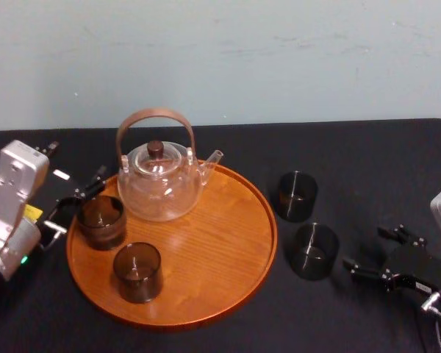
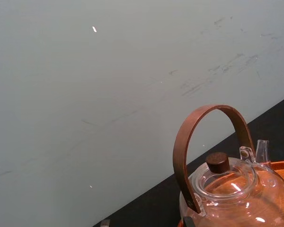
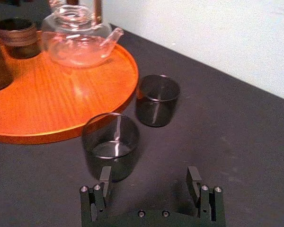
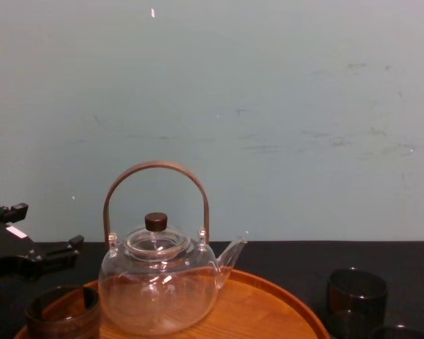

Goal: Pick up the glass from the table and place it on the tray.

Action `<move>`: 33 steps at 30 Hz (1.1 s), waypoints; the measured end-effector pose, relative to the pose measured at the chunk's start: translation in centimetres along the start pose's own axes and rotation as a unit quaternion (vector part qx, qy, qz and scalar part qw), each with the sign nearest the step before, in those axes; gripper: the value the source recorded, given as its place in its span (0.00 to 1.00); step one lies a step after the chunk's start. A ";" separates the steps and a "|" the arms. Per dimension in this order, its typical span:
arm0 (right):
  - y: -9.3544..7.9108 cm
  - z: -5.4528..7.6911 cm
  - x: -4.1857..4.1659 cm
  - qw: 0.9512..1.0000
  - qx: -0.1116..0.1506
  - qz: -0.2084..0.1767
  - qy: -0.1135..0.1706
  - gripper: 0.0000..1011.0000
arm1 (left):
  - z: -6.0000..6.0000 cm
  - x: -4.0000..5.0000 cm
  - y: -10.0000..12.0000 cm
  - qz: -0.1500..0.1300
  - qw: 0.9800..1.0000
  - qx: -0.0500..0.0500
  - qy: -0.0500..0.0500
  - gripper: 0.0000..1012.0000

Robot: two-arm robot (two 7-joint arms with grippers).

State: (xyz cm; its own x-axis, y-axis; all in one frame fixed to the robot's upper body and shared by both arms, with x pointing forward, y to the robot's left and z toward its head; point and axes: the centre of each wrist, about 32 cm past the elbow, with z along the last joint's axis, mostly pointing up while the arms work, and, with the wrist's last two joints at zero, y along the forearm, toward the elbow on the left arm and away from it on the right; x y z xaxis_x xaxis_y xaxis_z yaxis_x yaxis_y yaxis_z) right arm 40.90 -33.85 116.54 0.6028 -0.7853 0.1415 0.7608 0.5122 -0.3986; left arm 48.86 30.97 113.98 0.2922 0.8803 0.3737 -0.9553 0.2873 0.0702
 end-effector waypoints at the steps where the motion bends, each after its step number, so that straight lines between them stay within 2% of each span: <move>1: 0.0 0.0 -0.08 1.000 -0.001 0.003 0.000 0.99 | 0.0 0.00 0.0 0.000 1.000 0.000 0.000 0.99; 16: 0.8 0.4 -1.42 0.999 -0.016 0.045 -0.008 0.99 | 0.0 0.00 0.0 0.000 1.000 0.000 0.000 0.99; 22: 1.3 0.8 -1.50 0.999 -0.023 0.047 -0.005 0.99 | 0.0 0.00 0.0 0.000 1.000 0.000 0.000 0.99; 33: 2.6 1.1 -1.17 0.998 -0.030 0.050 0.005 0.99 | 0.0 0.00 0.0 0.000 1.000 0.000 0.000 0.99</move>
State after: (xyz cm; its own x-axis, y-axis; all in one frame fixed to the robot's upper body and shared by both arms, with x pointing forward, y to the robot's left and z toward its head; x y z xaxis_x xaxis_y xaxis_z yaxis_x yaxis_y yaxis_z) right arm 42.42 -31.22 116.37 0.6723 -0.7350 0.0885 0.6806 0.5666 -0.4645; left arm 48.86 30.97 113.98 0.2923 0.8803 0.3737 -0.9552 0.2874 0.0703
